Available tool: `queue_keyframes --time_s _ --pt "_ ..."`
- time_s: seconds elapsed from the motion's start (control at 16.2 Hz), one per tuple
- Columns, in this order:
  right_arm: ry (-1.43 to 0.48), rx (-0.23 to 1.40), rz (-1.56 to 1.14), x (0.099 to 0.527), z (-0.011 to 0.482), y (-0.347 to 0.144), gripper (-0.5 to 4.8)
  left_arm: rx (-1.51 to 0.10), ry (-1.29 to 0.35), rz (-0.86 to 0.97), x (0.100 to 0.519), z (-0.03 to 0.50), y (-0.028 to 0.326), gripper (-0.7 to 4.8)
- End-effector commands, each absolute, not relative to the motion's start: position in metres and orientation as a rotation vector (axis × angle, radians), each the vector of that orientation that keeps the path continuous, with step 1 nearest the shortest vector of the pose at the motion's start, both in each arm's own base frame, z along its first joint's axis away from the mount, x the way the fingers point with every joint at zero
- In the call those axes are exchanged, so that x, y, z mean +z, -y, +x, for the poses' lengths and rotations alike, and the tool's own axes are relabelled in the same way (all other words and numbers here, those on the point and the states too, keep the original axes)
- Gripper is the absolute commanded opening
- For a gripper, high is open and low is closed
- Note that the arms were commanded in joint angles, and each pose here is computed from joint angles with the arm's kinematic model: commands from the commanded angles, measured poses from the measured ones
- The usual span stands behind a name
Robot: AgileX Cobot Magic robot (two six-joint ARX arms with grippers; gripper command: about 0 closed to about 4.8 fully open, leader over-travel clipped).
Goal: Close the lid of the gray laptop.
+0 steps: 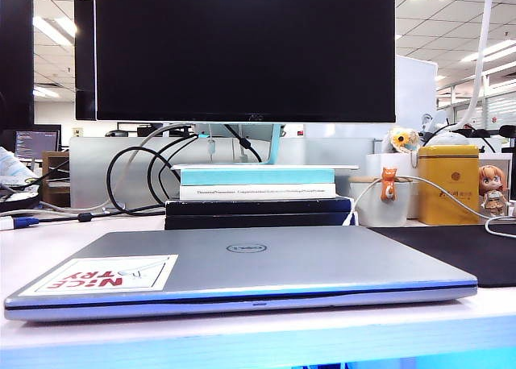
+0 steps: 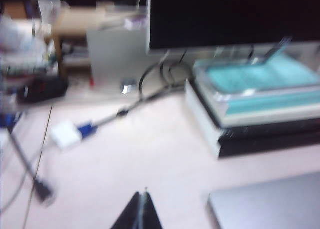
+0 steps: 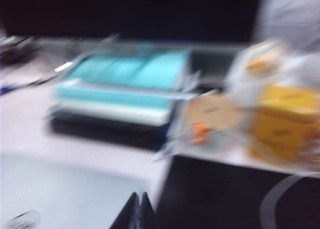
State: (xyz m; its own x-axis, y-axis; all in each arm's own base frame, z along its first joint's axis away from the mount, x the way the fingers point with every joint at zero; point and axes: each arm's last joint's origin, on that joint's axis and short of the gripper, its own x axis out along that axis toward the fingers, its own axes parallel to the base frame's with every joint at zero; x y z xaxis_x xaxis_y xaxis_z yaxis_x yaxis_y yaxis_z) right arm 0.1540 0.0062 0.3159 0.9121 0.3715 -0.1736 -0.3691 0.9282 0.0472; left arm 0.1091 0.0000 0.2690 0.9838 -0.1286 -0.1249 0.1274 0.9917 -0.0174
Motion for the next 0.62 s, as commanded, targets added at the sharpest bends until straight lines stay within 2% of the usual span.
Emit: queue_keyframes --time_s 0.06,0.31,0.49,0.62 --pt "0.017 0.262 0.004 0.305 0.124 -0.004 -0.05 -0.122 -0.047 -0.063 0.266 0.104 0.000 -0.06" --pt "0.290 0.139 0.114 0.261 0.083 -0.002 -0.05 -0.183 0.038 -0.126 0.238 0.104 0.002 -0.06" --pt "0.295 0.146 0.156 0.232 0.080 -0.002 -0.05 -0.170 0.077 -0.126 0.220 0.106 0.001 -0.06" --pt "0.229 0.143 0.182 0.213 0.087 -0.001 -0.05 -0.109 0.087 -0.109 0.205 0.107 -0.001 -0.05"
